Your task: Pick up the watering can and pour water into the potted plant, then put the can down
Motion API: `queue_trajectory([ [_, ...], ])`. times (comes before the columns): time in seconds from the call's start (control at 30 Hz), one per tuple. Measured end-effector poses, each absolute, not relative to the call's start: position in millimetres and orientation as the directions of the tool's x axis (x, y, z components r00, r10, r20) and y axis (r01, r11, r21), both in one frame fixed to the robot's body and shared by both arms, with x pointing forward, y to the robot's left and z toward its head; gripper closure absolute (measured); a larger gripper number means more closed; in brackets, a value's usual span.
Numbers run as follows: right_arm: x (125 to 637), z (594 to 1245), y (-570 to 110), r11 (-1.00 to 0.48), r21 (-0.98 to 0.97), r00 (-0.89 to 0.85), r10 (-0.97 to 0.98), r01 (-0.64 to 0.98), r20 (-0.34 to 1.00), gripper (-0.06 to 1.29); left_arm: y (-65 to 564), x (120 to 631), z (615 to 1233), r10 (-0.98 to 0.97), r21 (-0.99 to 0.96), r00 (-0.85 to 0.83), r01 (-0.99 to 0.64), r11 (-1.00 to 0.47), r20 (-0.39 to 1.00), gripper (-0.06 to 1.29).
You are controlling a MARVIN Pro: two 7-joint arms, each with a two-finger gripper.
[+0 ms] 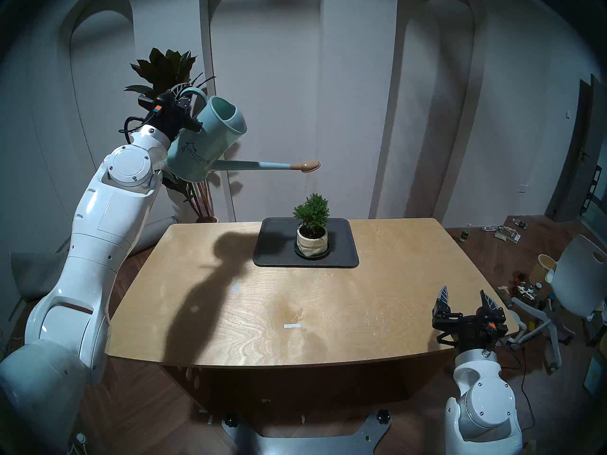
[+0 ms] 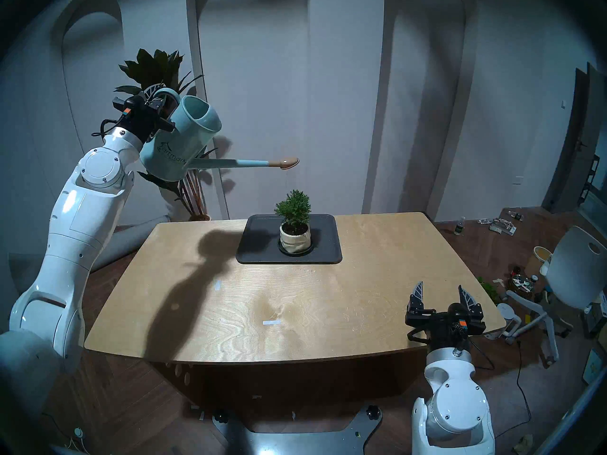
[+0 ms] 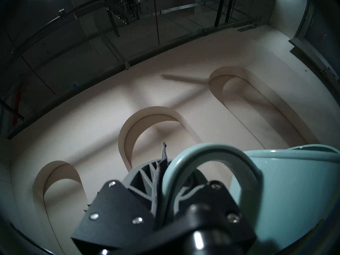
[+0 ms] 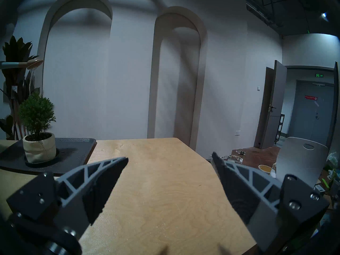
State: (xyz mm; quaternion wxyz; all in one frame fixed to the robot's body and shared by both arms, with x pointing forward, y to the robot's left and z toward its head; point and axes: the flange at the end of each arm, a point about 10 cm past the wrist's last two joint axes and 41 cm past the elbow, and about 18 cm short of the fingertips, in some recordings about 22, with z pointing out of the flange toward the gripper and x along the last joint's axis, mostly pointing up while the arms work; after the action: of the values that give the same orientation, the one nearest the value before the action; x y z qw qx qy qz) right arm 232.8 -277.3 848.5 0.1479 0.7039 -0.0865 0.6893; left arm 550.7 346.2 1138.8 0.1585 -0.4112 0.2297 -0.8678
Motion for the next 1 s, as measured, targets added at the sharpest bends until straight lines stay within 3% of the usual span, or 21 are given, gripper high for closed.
queue_trajectory([
  [0.47,230,850,-277,-0.941,0.092,0.038,0.084,-0.324,0.996,0.00,374,540,1146,-0.354,-0.505,-0.672,-0.034,-0.863,0.650,1.14],
  [1.0,231,851,-277,-0.942,0.090,0.034,0.084,-0.324,0.996,0.00,380,567,1127,-0.308,-0.374,-0.603,0.018,-0.927,0.735,1.14],
])
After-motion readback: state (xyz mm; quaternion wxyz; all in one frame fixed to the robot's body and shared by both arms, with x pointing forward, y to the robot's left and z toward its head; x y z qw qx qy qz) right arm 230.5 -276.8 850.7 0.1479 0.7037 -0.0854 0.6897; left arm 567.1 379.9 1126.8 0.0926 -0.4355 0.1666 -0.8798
